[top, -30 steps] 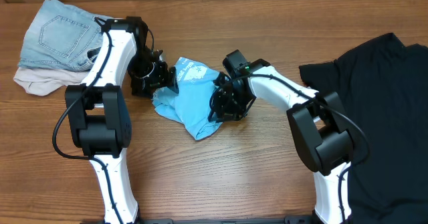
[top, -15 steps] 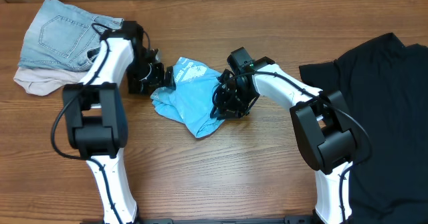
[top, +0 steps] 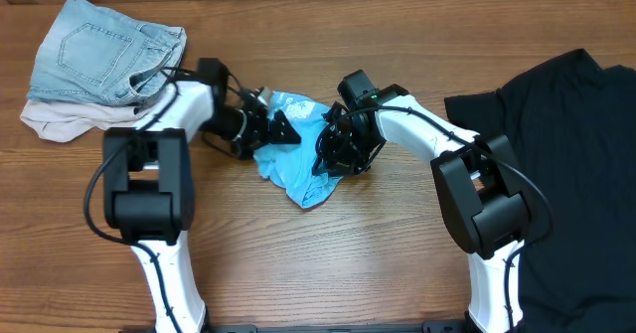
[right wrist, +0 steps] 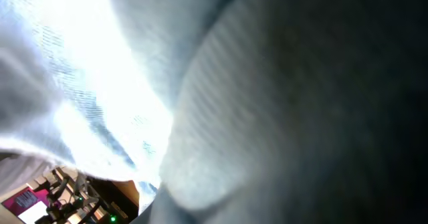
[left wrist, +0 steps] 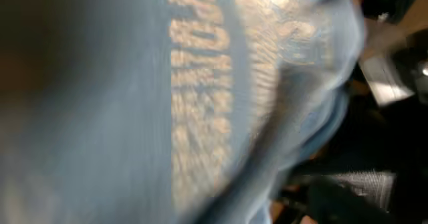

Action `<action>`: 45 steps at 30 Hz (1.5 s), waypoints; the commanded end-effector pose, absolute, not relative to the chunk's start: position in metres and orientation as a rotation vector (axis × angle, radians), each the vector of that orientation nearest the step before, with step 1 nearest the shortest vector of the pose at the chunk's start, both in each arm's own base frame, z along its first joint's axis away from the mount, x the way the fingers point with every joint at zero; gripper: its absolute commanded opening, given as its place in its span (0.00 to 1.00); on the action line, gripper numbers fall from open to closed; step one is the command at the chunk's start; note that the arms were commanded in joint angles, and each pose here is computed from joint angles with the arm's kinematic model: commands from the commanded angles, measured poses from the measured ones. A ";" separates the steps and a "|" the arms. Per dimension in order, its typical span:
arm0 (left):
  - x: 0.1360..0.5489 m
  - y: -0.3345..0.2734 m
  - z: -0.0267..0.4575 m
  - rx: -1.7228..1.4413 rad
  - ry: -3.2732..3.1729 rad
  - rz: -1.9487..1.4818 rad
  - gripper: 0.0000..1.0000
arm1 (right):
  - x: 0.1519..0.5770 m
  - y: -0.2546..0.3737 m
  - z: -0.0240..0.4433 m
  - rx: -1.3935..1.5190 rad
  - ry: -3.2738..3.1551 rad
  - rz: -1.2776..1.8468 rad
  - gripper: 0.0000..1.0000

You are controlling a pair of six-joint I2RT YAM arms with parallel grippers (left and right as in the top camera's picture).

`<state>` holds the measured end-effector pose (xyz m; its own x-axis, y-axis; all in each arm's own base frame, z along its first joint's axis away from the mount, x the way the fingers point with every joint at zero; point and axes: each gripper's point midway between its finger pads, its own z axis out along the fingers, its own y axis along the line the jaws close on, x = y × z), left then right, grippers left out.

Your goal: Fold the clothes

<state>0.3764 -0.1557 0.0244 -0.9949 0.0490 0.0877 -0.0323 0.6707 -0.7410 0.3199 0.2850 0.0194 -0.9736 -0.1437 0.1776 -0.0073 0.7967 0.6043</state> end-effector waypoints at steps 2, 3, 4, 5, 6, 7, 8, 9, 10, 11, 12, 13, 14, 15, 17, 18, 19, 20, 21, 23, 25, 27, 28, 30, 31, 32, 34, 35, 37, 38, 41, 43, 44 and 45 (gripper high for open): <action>0.357 -0.168 -0.010 0.209 -2.659 1.124 0.48 | 0.322 0.287 0.025 0.119 -2.772 -0.956 0.25; 0.360 -0.167 -0.011 0.226 -2.669 1.117 0.37 | 0.321 0.287 0.025 0.117 -2.770 -0.953 0.25; 0.362 -0.164 -0.014 0.255 -2.680 1.095 0.27 | 0.320 0.286 0.025 0.114 -2.767 -0.948 0.24; 0.364 -0.161 -0.015 0.282 -2.685 1.077 0.17 | 0.319 0.286 0.025 0.110 -2.762 -0.943 0.20; 0.365 -0.157 -0.016 0.321 -2.681 1.066 0.11 | 0.318 0.283 0.025 0.097 -2.760 -0.930 0.17; 0.366 -0.154 -0.015 0.337 -2.678 1.071 0.06 | 0.319 0.277 0.025 0.057 -2.764 -0.893 0.16; 0.368 -0.151 -0.015 0.352 -2.676 1.074 0.04 | 0.320 0.268 0.024 0.007 -2.774 -0.835 0.16; 0.369 -0.146 -0.014 0.368 -2.674 1.074 0.04 | 0.322 0.256 0.025 -0.041 -2.789 -0.769 0.16; 0.371 -0.141 -0.012 0.381 -2.674 1.077 0.04 | 0.324 0.247 0.030 -0.064 -2.800 -0.731 0.16; 0.374 -0.137 -0.009 0.385 -2.677 1.082 0.04 | 0.327 0.238 0.036 -0.079 -2.811 -0.706 0.16; 0.377 -0.132 -0.004 0.374 -2.686 1.090 0.04 | 0.331 0.230 0.046 -0.065 -2.827 -0.701 0.16; 0.382 -0.127 0.003 0.356 -2.697 1.099 0.04 | 0.335 0.225 0.056 -0.032 -2.844 -0.719 0.17; 0.389 -0.120 0.014 0.325 -2.715 1.112 0.04 | 0.340 0.220 0.068 -0.001 -2.866 -0.739 0.20; 0.396 -0.115 0.025 0.298 -2.735 1.126 0.04 | 0.345 0.216 0.080 0.031 -2.891 -0.762 0.20; 0.414 -0.104 0.053 0.236 -2.792 1.150 0.04 | 0.356 0.209 0.105 0.065 -2.953 -0.813 0.22; 0.426 -0.098 0.072 0.206 -2.835 1.165 0.04 | 0.361 0.204 0.118 0.058 -2.986 -0.839 0.23; 0.437 -0.092 0.089 0.190 -2.875 1.182 0.04 | 0.365 0.201 0.125 0.054 -3.007 -0.856 0.23; 0.449 -0.085 0.107 0.183 -2.919 1.199 0.04 | 0.369 0.197 0.134 0.047 -3.035 -0.877 0.23; 0.460 -0.079 0.125 0.173 -2.968 1.218 0.04 | 0.373 0.194 0.141 0.043 -3.055 -0.893 0.24; 0.485 -0.065 0.168 0.139 -3.086 1.295 0.04 | 0.377 0.188 0.148 0.027 -3.080 -0.909 0.25; 0.506 -0.048 0.210 0.136 -3.198 1.374 0.04 | 0.379 0.184 0.148 0.014 -3.083 -0.910 0.26; 0.523 -0.027 0.239 0.147 -3.317 1.400 0.04 | 0.378 0.183 0.147 0.007 -3.078 -0.906 0.26; 0.530 -0.014 0.250 0.157 -3.381 1.391 0.04 | 0.377 0.183 0.147 0.007 -3.077 -0.905 0.26; 0.542 0.015 0.259 0.227 -3.498 1.317 0.04 | 0.378 0.183 0.147 0.007 -3.078 -0.906 0.26; 0.547 0.031 0.258 0.296 -3.542 1.254 0.04 | 0.378 0.183 0.147 0.008 -3.079 -0.906 0.27; 0.550 0.049 0.255 0.373 -3.581 1.178 0.04 | 0.378 0.184 0.147 0.010 -3.080 -0.907 0.27; 0.555 0.087 0.241 0.523 -3.650 0.968 0.06 | 0.378 0.184 0.148 0.010 -3.081 -0.908 0.27; 0.555 0.104 0.232 0.588 -3.664 0.879 0.07 | 0.378 0.184 0.147 0.010 -3.080 -0.908 0.27; 0.554 0.132 0.217 0.680 -3.671 0.756 0.10 | 0.378 0.184 0.148 0.010 -3.081 -0.908 0.27; 0.552 0.147 0.207 0.729 -3.662 0.695 0.16 | 0.378 0.184 0.148 0.010 -3.081 -0.909 0.27; 0.541 0.181 0.171 0.869 -3.587 0.528 1.00 | 0.378 0.184 0.147 0.010 -3.081 -0.908 0.27; 0.527 0.199 0.151 0.948 -3.515 0.423 1.00 | 0.378 0.184 0.148 0.010 -3.080 -0.909 0.27; 0.520 0.208 0.147 0.984 -3.486 0.394 1.00 | 0.377 0.184 0.147 0.008 -3.077 -0.907 0.27; 0.514 0.215 0.145 1.026 -3.461 0.383 1.00 | 0.377 0.183 0.147 0.006 -3.074 -0.904 0.27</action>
